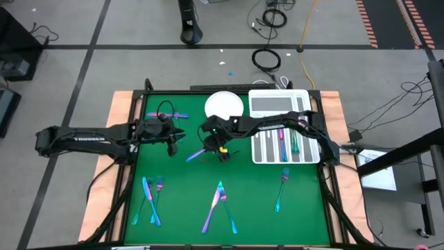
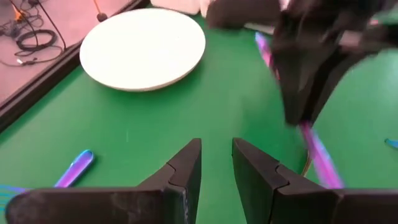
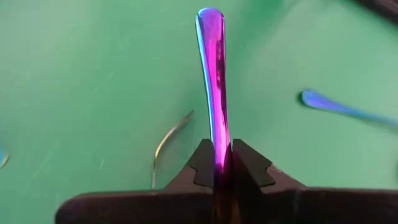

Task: Sort silverware
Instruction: Put the iridescent knife into the white silverware tray

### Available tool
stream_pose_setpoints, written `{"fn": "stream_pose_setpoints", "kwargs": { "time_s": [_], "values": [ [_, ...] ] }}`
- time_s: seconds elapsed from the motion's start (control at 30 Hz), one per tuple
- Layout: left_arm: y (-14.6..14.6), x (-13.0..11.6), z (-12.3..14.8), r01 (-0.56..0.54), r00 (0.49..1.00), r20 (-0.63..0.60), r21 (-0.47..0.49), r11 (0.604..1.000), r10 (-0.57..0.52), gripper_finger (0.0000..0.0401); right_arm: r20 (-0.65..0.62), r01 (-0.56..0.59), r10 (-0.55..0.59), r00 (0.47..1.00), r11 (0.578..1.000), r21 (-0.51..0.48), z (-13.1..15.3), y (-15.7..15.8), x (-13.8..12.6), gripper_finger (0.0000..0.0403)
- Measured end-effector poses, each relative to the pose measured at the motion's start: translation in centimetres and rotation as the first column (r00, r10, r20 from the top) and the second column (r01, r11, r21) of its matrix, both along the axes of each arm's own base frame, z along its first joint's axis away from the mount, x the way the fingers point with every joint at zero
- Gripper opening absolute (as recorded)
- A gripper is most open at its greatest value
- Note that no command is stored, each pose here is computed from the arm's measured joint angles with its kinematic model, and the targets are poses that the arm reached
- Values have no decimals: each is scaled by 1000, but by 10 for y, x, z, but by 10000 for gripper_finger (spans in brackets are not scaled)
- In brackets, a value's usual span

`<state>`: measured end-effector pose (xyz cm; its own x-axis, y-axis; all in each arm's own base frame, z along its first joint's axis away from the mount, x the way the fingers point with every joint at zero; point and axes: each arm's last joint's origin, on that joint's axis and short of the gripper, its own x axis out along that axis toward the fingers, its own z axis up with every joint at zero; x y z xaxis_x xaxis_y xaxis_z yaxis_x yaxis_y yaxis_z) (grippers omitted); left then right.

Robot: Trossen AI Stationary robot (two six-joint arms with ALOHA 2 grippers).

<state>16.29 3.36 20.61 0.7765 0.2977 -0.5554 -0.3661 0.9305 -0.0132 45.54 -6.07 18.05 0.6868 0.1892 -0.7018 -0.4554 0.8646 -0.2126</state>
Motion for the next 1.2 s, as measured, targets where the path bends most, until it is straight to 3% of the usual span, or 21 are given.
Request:
{"fn": "stream_pose_setpoints", "kwargs": {
  "time_s": [0.17,0.37,0.63,0.83,0.93,1.07,1.2],
  "values": [
    [0,-1,-6,1,1000,-13,-1,1000,-1,93,-57,-98,93,994,992,-81,24,6,-18,7],
    [0,-2,-9,0,1000,-23,-4,1000,0,93,-162,-189,171,972,976,-106,53,9,-46,7],
    [0,1,-4,-1,999,42,4,1000,1,93,-347,-348,298,889,933,-92,65,5,-82,7],
    [1,6,4,1,991,135,19,1000,-4,93,-389,-471,418,821,881,-47,64,2,-94,7],
    [1,8,8,1,984,177,27,1000,-5,93,-406,-555,488,773,830,-57,63,6,-96,7],
    [0,16,11,55,968,243,20,998,-58,93,-400,-634,553,731,767,-99,63,19,-94,7],
    [-6,34,8,162,936,325,-65,985,-133,93,-496,-658,496,713,718,-227,63,34,-91,7]
  ]
}}
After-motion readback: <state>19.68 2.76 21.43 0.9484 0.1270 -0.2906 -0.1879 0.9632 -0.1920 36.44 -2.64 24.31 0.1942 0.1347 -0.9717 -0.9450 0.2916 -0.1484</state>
